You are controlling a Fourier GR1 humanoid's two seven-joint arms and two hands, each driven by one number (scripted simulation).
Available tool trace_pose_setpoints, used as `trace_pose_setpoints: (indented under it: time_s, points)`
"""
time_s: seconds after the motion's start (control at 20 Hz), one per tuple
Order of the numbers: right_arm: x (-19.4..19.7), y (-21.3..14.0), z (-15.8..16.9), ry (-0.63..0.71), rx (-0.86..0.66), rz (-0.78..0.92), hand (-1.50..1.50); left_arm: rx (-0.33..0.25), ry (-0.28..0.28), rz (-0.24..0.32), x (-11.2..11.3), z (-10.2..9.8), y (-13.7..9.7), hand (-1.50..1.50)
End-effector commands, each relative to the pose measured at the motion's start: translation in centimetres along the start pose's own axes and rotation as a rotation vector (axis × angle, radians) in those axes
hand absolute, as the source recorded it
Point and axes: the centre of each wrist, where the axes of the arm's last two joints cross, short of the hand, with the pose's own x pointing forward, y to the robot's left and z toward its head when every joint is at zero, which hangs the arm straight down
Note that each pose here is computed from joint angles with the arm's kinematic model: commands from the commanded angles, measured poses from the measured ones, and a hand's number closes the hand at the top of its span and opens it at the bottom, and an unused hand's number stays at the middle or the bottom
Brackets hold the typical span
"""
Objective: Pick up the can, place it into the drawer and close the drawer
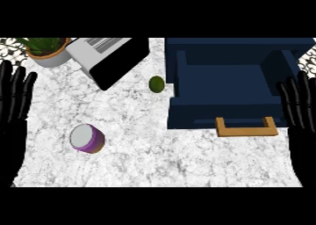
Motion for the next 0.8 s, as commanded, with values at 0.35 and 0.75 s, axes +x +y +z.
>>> trace_pose_setpoints:
  time_s: [0.35,0.75]
  points:
    - [-1.5,-2.1,1.1,0.268,-0.119,0.073,-1.5,-0.36,0.345,0.158,-2.8,4.5,0.3,-1.5]
    - [-0.2,-2.6,2.3,0.308,-0.104,0.066,-1.5,-0.398,0.399,0.162,0.6,4.7,2.6,-1.5]
